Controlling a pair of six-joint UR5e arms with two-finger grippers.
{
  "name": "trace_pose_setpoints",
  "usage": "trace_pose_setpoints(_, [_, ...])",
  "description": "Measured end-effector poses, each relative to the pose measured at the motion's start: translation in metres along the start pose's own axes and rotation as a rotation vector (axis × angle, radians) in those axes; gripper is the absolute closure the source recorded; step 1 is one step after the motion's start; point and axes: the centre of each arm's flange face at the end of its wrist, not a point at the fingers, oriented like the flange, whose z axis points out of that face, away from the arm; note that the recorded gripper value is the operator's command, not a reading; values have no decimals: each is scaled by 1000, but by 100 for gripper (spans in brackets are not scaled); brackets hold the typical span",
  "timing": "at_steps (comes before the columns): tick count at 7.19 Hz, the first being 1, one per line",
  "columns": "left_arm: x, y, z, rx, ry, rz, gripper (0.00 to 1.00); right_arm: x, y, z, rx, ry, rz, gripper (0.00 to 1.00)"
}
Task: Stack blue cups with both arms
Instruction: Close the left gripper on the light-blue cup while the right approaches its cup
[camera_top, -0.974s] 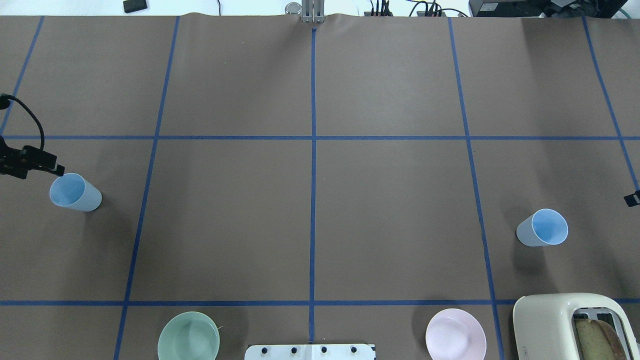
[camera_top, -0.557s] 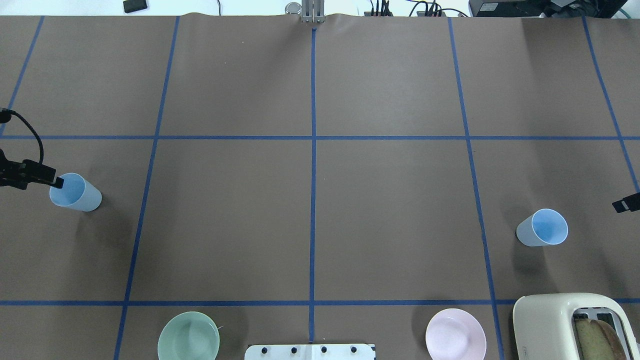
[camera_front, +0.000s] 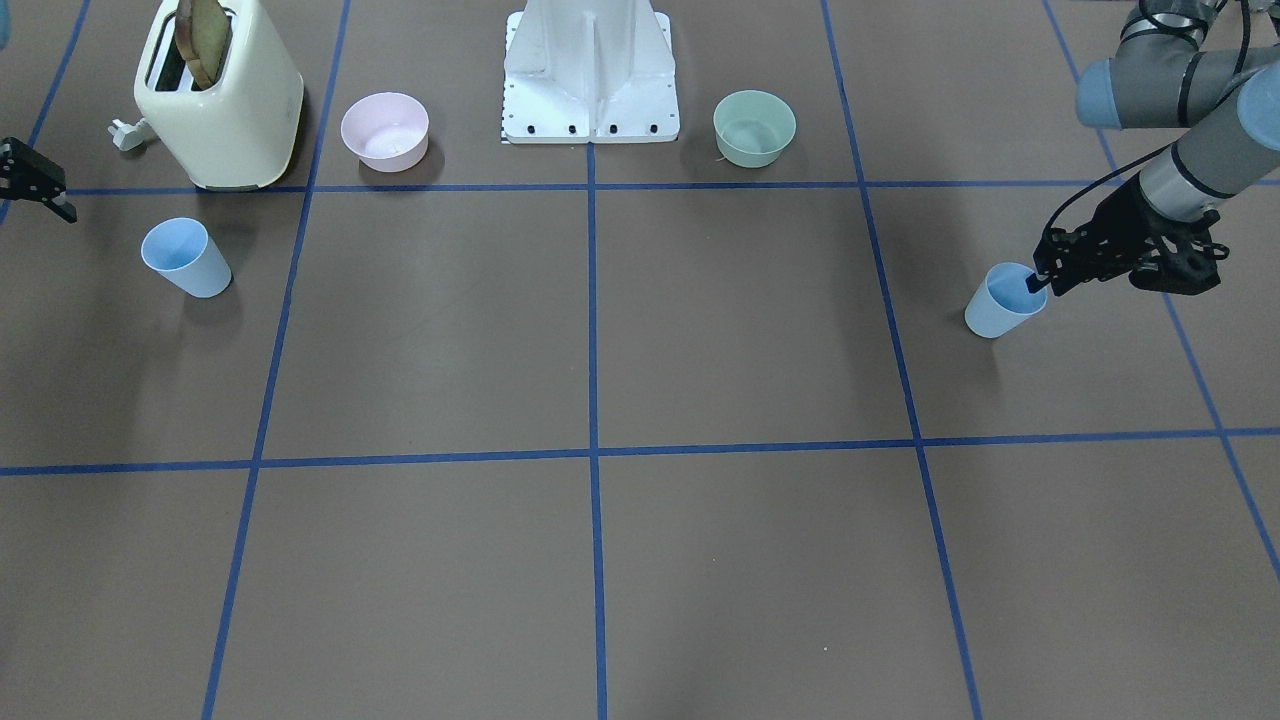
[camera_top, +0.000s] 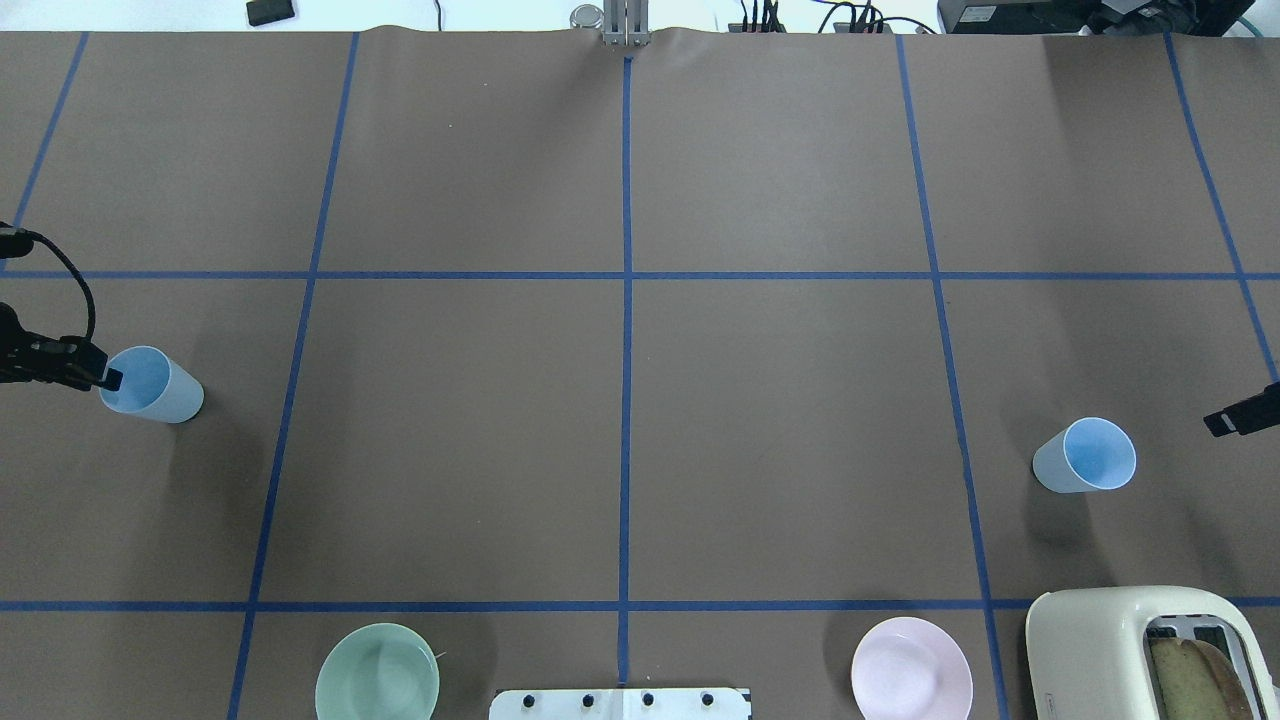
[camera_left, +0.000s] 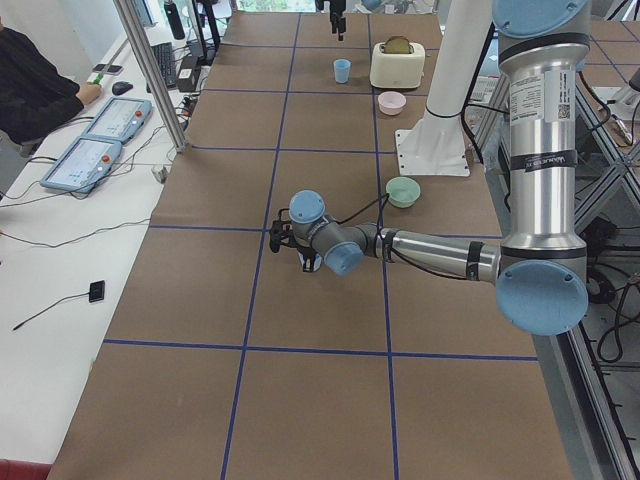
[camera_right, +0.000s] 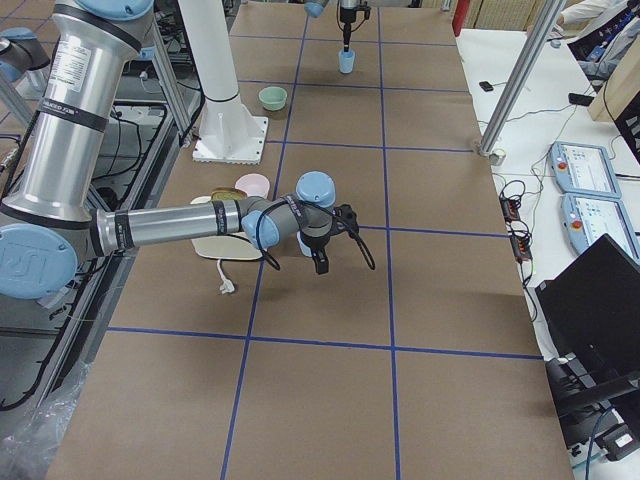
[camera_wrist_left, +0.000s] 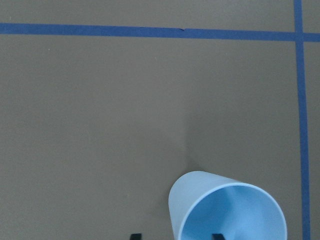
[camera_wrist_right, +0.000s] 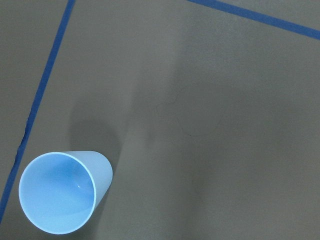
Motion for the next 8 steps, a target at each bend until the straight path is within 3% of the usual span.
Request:
trace_pose_setpoints(1, [1,0,2,-4,0,2,57,-3,-1,2,0,-4,-1,0])
trace_pose_setpoints(2, [4,0,6,-10,0,3,64,-7,-3,4,3,-8,4,0])
trace_pose_setpoints(3, [7,1,9,-15,1,1,86,-11,-4,5,5,-11,9,0])
trace_pose_setpoints(4, [9,1,10,-18,2,-2,100,-13,-4,6,8,-13,10,0])
trace_pose_setpoints(8, [22,1,-2,-2,23,7,100,-17,-5,8,9,-17,3,0])
